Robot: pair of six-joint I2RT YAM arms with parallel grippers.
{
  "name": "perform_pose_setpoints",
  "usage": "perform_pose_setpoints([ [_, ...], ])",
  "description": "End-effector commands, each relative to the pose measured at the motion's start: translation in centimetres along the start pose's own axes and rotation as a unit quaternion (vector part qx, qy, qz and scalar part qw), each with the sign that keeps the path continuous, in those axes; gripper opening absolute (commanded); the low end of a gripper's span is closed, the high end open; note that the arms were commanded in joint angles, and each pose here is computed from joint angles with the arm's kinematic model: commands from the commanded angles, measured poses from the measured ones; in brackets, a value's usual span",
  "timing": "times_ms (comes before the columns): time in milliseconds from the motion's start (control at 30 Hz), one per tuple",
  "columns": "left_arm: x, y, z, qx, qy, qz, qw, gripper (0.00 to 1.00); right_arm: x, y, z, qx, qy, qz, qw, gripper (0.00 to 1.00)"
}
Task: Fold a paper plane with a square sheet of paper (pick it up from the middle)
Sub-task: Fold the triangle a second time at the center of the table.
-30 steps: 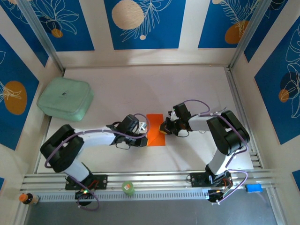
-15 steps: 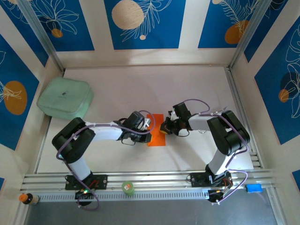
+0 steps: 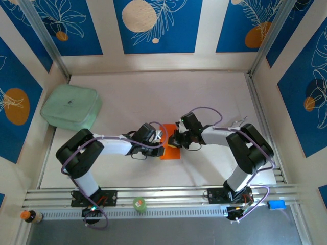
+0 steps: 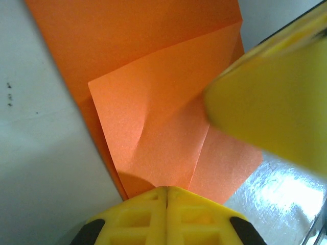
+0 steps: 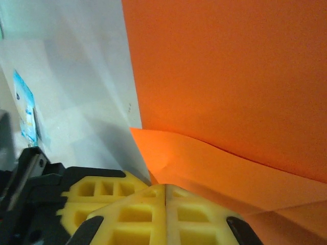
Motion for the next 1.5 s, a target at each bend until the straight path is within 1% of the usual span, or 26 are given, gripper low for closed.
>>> perform_pose_setpoints([
  [0,1.6,-0.6,3.1,-0.055,0.025,0.023,0.998,0.00,1.1,-0.6,-1.9,0.023,-0.029,0.016,0.999,0.00],
  [233,2.3,-1.1,3.9,-0.061,0.032,0.034,0.997,0.00,-0.9,0.6,-4.0,0.025,-0.047,-0.008,0.999,0.00],
  [500,2.4,-1.3,4.0,-0.059,0.034,0.038,0.997,0.00,-3.3,2.3,-6.3,-0.002,-0.076,-0.048,0.996,0.00],
  [633,2.3,-1.3,3.8,-0.055,0.037,0.034,0.997,0.00,-4.2,3.5,-6.0,-0.018,-0.066,-0.068,0.995,0.00],
  [767,1.5,-0.9,2.6,-0.037,0.037,0.019,0.998,0.00,-4.8,5.0,-4.2,-0.029,-0.040,-0.087,0.995,0.02],
  [833,1.0,-0.5,1.5,-0.023,0.033,0.009,0.999,0.00,-4.4,5.4,-3.6,-0.022,-0.033,-0.084,0.996,0.04],
  [900,0.2,0.2,0.4,-0.014,0.025,-0.005,1.000,0.01,-3.5,5.5,-2.9,-0.017,-0.024,-0.074,0.997,0.07],
  [1067,-2.3,1.9,-2.1,-0.010,-0.009,-0.041,0.999,0.15,-0.5,5.1,-2.2,-0.004,-0.030,-0.052,0.998,0.18],
  [1133,-3.1,2.2,-2.5,-0.016,-0.021,-0.050,0.998,0.18,0.6,4.8,-2.1,0.000,-0.036,-0.042,0.998,0.21],
  [1267,-4.2,1.6,-2.6,-0.017,-0.027,-0.042,0.999,0.18,2.0,4.5,-1.6,0.008,-0.043,-0.031,0.999,0.31],
  [1467,-4.4,0.3,-1.7,-0.030,-0.026,-0.030,0.999,0.17,3.5,4.1,-1.2,0.021,-0.063,-0.011,0.998,0.35],
])
Point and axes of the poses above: each hand's point on the last joint's axis, 136 mm out from that joint toward the fingers, its own y axis back along the fingers, its own z axis along the line the jaws close on, x = y × z, the point moved 1 cm from there along y, back along the fingers, and after that the axes turned 13 degrees about y, right-handed, at the moved point
